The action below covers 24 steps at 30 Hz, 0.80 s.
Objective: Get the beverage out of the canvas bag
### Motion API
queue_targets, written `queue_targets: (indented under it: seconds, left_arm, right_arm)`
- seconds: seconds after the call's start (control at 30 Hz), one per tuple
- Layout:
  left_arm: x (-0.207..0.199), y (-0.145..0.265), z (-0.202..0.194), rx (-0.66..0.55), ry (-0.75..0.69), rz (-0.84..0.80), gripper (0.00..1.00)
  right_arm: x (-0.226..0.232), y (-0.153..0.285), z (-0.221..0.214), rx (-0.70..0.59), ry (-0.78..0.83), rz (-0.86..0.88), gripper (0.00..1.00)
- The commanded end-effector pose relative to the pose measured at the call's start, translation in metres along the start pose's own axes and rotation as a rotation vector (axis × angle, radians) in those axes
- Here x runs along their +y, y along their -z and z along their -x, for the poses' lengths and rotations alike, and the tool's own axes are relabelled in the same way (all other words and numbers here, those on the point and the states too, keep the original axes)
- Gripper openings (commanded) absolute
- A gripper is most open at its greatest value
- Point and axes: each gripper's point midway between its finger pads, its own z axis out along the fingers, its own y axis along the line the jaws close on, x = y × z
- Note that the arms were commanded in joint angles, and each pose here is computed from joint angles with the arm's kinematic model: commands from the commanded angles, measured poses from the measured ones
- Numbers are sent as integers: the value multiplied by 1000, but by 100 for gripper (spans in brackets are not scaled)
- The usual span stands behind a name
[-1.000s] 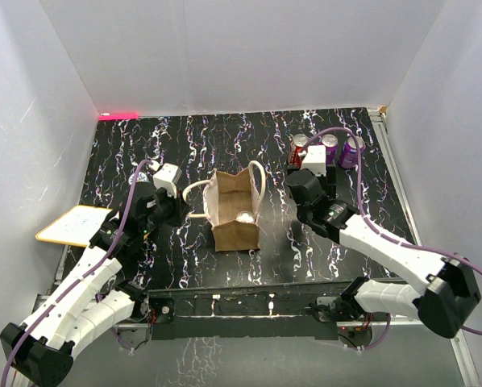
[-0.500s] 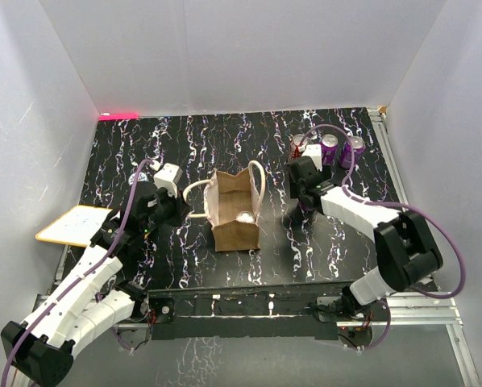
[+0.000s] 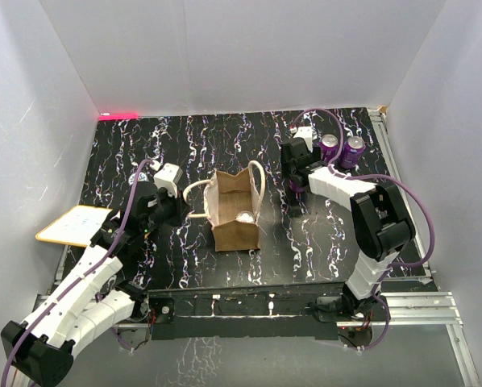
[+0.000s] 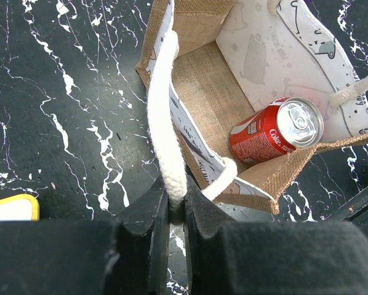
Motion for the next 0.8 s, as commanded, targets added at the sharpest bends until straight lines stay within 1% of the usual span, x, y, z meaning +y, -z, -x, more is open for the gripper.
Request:
queue_targets:
  seconds: [0.0, 0.07, 0.13, 0.23, 0.33, 0.43, 0.5, 0.6, 0.67, 0.77]
  left_arm:
    - [3, 1, 1, -12, -2, 8, 0]
    - [2, 1, 1, -12, -2, 6, 0]
    - [2, 1, 1, -11, -2, 4, 0]
    - [2, 1, 1, -12, -2, 4, 0]
    - [2, 1, 1, -11, -3, 3, 0]
    - [2, 1, 1, -10, -1, 4, 0]
    - [2, 1, 1, -11, -2, 3, 0]
    - [2, 0, 1, -9, -2, 3, 0]
    - [2, 0, 0, -7, -2, 4, 0]
    - [2, 0, 0, -7, -2, 3, 0]
  right_arm:
    - [1, -6, 26, -74, -39, -15, 11]
    - [1, -6, 21, -69, -45, -13, 17]
    - [1, -4, 19, -66, -50, -7, 28]
    - [2, -3, 19, -66, -54, 4, 51]
    - [3, -1, 24, -70, -52, 12, 78]
    - [0, 10, 41, -98, -63, 17, 92]
    - [-2, 18, 49, -107, -67, 22, 98]
    - [-4, 31, 56, -115, -78, 44, 99]
    - [-7, 41, 51, -106, -89, 63, 99]
    - [-12, 57, 29, -81, -122, 97, 99]
